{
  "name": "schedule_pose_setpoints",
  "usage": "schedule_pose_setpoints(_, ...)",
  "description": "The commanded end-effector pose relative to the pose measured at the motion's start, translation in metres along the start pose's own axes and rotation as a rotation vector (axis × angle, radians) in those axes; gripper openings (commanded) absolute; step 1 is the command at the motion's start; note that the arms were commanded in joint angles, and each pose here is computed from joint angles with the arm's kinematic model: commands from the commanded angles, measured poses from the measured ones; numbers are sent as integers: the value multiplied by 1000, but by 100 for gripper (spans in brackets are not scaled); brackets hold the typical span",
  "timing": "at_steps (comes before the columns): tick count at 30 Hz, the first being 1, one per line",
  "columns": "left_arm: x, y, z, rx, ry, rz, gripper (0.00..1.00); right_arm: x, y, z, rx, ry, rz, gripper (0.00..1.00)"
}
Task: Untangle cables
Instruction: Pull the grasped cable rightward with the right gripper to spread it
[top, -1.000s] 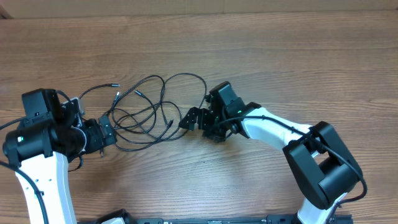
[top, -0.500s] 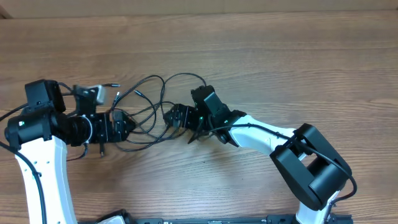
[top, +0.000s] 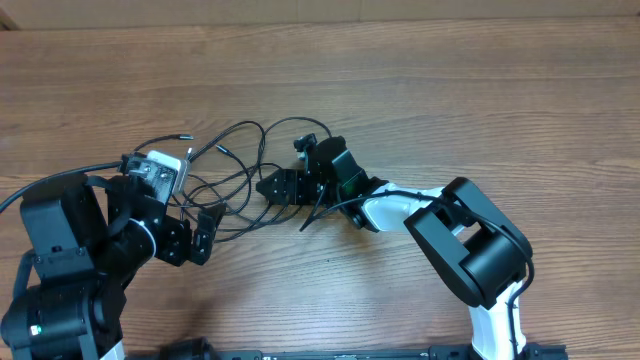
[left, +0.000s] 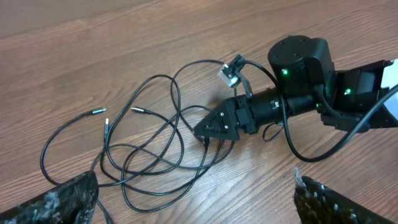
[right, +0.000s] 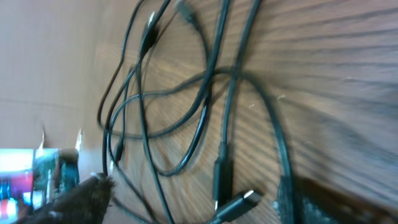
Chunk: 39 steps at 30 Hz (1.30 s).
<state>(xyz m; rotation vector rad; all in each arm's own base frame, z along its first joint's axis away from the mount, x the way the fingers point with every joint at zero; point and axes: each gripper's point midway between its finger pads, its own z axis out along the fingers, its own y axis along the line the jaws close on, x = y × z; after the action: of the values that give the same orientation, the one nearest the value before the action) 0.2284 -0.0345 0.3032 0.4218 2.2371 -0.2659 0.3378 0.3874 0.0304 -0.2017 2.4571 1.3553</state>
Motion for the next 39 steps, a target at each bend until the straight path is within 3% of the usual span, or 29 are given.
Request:
schedule_pose_setpoints(1,-3,2,0,-11,0,-6,100,14,10,2,-70,74,-33,26)
schedule_pose_setpoints(2,-3,3,0,-11,1,-7,99,16,13,1,-88,88,-35,11)
schedule_pose_setpoints(3,-3,3,0,-10,2,-8,99,18,16,1,-105,100,-37,4)
schedule_pose_setpoints(8,-2,4,4,-6,13,-14,100,26,44,-10,-265,183,-76,4)
schedule_pose_setpoints(13,-2,6,7,-2,24,-19,100,-5,62,-46,-254,119,-116,4)
schedule_pose_setpoints(18,-1,7,10,2,35,-25,99,-53,58,-138,29,-50,-166,4)
schedule_pose_setpoints(20,0,8,13,5,43,-30,100,-73,65,-205,165,-148,-219,4)
schedule_pose_setpoints(23,0,9,15,8,49,-33,100,-89,85,-274,222,-262,-264,4)
schedule_pose_setpoints(26,2,11,19,14,66,-42,100,-106,116,-384,305,-492,-295,4)
schedule_pose_setpoints(31,4,15,26,23,90,-55,100,-111,161,-515,461,-835,-316,4)
schedule_pose_setpoints(35,7,18,35,35,120,-71,99,-108,171,-588,647,-1030,-305,4)
schedule_pose_setpoints(39,11,23,47,50,160,-92,100,-102,148,-619,760,-1091,-212,4)
